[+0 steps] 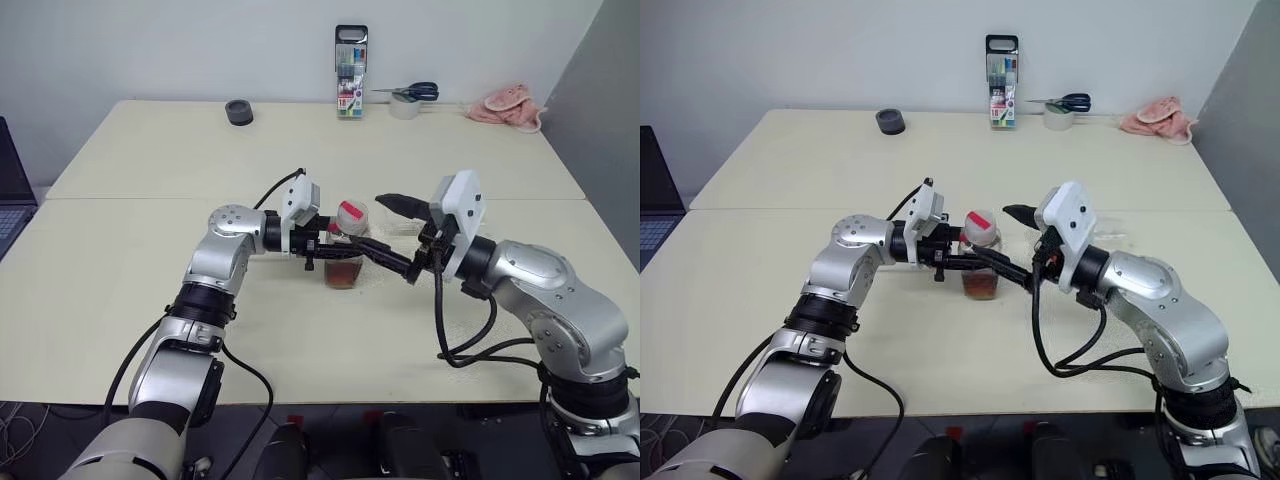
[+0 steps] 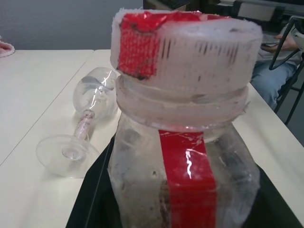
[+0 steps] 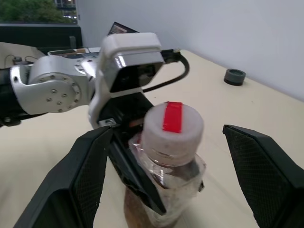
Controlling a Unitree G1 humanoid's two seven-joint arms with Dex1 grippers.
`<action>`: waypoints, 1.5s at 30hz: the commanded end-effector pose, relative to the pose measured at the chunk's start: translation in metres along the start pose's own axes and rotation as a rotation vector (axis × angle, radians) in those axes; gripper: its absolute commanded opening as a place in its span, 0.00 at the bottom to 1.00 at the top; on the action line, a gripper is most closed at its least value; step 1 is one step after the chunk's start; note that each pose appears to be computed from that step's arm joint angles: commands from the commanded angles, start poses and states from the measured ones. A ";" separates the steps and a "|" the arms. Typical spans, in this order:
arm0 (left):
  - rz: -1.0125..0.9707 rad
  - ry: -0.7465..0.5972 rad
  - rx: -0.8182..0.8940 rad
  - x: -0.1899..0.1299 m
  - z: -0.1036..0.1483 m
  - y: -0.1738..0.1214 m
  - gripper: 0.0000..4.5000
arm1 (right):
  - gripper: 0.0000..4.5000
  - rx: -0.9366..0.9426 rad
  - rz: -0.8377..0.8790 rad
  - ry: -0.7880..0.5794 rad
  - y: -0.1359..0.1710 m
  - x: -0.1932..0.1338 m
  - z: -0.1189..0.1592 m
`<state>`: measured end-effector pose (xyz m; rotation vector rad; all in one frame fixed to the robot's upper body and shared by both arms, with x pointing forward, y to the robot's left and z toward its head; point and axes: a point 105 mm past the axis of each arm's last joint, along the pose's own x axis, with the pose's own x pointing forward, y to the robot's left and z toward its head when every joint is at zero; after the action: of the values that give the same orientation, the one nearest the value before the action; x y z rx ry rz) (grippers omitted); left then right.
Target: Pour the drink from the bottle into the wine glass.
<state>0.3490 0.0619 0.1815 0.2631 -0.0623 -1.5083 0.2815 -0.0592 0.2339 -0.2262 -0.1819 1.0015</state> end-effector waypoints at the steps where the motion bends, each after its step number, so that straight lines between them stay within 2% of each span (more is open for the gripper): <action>1: 0.001 -0.019 0.066 0.000 0.014 0.000 0.38 | 0.88 -0.087 -0.054 -0.050 -0.001 0.007 0.014; 14: 0.000 -0.024 0.070 0.003 0.014 0.000 0.38 | 0.88 -0.163 -0.133 -0.050 -0.013 0.027 0.013; 45: 0.007 -0.007 0.074 -0.001 0.010 0.000 0.38 | 0.88 -0.108 -0.143 0.011 -0.017 0.006 0.004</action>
<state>0.3500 0.0606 0.1791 0.2874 -0.0627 -1.4940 0.3002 -0.0564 0.2315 -0.3049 -0.1961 0.8719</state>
